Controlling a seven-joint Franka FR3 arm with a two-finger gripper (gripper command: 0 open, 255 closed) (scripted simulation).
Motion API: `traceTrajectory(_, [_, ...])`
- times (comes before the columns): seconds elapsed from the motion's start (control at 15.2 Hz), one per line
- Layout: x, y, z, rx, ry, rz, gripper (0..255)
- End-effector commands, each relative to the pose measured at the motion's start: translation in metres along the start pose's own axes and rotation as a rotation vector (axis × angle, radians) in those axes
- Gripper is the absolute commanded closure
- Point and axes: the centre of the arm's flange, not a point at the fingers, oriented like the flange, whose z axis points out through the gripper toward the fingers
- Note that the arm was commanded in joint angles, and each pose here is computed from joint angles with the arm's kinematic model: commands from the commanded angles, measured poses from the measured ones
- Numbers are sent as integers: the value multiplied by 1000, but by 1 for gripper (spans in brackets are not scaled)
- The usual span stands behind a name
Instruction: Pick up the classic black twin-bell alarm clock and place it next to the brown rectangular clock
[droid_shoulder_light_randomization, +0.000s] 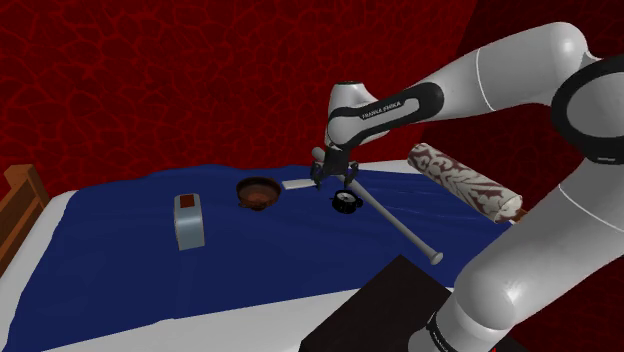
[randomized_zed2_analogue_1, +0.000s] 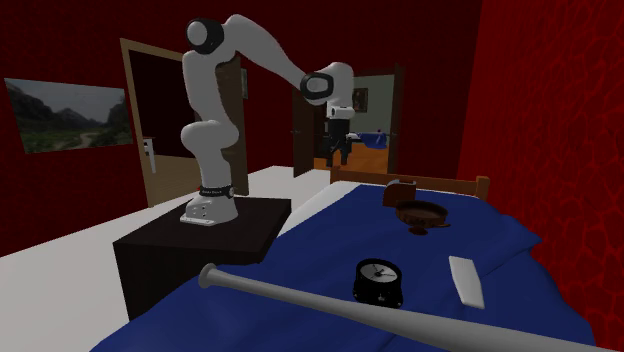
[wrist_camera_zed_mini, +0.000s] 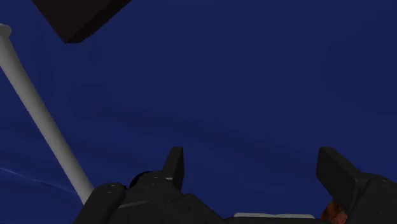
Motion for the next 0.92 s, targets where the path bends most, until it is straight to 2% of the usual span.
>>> traceTrajectory(0.0, [20, -3, 18, -20, 13, 47, 0])
traceTrajectory(0.86, [149, 10, 116, -150, 89, 343, 0])
